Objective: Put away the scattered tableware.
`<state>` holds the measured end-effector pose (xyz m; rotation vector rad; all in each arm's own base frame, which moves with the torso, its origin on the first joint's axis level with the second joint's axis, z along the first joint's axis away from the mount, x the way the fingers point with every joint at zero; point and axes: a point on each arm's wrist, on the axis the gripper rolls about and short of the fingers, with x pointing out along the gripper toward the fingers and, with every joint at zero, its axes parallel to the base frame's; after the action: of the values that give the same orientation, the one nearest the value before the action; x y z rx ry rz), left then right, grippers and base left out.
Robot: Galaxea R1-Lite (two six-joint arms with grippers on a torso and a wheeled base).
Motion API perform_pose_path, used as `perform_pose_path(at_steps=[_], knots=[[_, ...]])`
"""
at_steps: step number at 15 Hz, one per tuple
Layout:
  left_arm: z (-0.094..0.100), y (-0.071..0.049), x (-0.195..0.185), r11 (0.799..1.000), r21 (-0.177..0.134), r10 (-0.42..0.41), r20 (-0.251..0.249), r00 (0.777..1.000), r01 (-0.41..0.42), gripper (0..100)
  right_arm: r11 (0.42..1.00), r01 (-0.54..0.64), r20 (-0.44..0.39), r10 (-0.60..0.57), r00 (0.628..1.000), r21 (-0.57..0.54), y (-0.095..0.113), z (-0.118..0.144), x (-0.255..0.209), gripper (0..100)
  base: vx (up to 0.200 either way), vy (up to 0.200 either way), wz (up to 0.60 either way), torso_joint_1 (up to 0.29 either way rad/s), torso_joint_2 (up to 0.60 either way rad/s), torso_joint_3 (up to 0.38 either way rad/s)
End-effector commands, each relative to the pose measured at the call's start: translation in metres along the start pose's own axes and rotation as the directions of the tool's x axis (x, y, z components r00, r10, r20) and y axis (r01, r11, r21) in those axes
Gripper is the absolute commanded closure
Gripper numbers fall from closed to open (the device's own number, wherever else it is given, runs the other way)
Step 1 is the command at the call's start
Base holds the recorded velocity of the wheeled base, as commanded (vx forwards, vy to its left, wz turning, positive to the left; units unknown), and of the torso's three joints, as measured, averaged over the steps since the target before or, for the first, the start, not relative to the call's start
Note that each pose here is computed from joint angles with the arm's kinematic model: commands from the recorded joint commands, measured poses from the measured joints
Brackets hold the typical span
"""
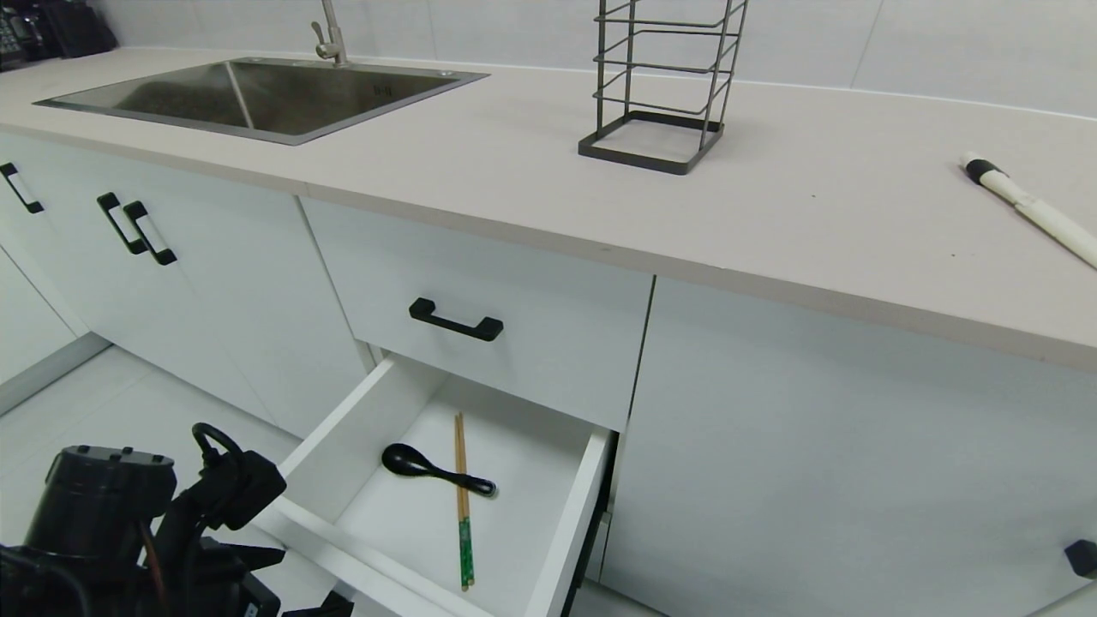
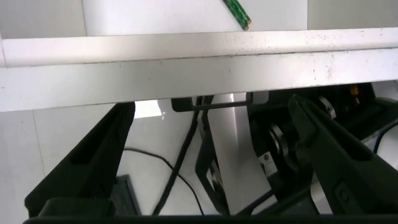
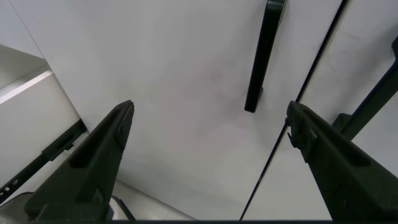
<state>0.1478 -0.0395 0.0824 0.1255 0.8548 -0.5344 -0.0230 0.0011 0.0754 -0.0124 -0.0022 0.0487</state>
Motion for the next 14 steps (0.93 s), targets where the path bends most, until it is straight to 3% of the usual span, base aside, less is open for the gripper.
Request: perform_pose_path(at_steps=[1,5,9,12,14], knots=[[0.0,-0.001,0.009,1.0,0.01,-0.018,-0.032,0.999,0.019,0,1.0,0.0,-0.002,0.0,1.0,0.0,0.0,0.0,0.0,0,0.0,0.0,0.0,0.0,0.0,0.0],[0.009,-0.004,0.027,0.997,0.06,-0.044,0.003,0.999,0.044,0,1.0,0.0,-0.002,0.0,1.0,0.0,0.0,0.0,0.0,0,0.0,0.0,0.0,0.0,0.0,0.0],[0.018,0.0,0.042,0.996,0.078,-0.039,0.064,0.997,0.034,0,1.0,0.0,-0.002,0.0,1.0,0.0,0.0,0.0,0.0,0,0.0,0.0,0.0,0.0,0.0,0.0],[0.02,0.001,0.043,0.996,0.082,-0.038,0.076,0.996,0.032,0,1.0,0.0,-0.002,0.0,1.0,0.0,0.0,0.0,0.0,0,0.0,0.0,0.0,0.0,0.0,0.0],[0.031,0.004,0.045,0.997,0.082,-0.021,0.114,0.993,0.012,0,1.0,0.0,-0.002,0.0,1.0,0.0,0.0,0.0,0.0,0,0.0,0.0,0.0,0.0,0.0,0.0]])
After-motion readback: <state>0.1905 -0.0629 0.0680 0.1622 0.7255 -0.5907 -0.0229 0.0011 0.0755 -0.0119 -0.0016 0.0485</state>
